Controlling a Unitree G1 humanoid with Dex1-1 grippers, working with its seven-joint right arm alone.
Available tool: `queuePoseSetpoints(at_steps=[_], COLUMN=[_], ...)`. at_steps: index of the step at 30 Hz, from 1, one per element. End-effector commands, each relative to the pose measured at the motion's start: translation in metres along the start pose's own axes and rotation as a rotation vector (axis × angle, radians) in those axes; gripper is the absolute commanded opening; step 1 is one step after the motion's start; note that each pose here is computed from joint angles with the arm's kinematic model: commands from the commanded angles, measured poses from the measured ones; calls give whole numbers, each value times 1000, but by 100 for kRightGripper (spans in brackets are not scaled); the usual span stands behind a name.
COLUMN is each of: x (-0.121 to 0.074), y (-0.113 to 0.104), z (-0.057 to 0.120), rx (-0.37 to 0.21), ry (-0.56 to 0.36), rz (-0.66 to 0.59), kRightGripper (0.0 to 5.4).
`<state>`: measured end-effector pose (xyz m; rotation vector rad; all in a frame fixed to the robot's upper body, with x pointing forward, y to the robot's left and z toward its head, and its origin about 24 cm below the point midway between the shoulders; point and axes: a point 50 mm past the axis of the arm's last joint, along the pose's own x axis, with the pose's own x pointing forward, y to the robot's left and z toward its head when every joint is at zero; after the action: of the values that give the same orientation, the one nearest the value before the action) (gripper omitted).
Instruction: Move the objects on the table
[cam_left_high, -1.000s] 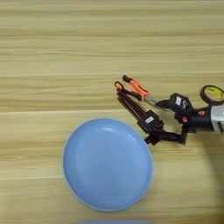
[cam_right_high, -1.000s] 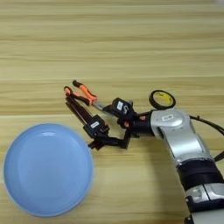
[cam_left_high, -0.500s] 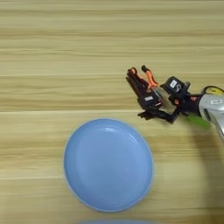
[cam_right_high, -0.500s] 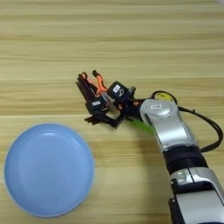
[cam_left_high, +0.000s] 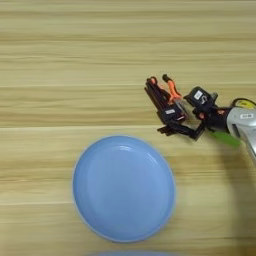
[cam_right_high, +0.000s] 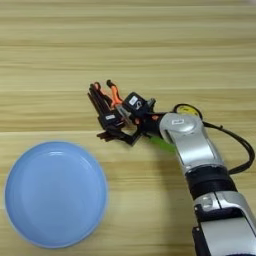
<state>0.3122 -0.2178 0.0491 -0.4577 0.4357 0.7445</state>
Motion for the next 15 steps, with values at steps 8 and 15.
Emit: queuePoseSetpoints(at_steps=[8,15], x=[-18,-22], y=[-13,-14], z=[41,47], rx=[-94,-88], ry=[-160,-191], rz=[-31,-31], kRightGripper=[538,538])
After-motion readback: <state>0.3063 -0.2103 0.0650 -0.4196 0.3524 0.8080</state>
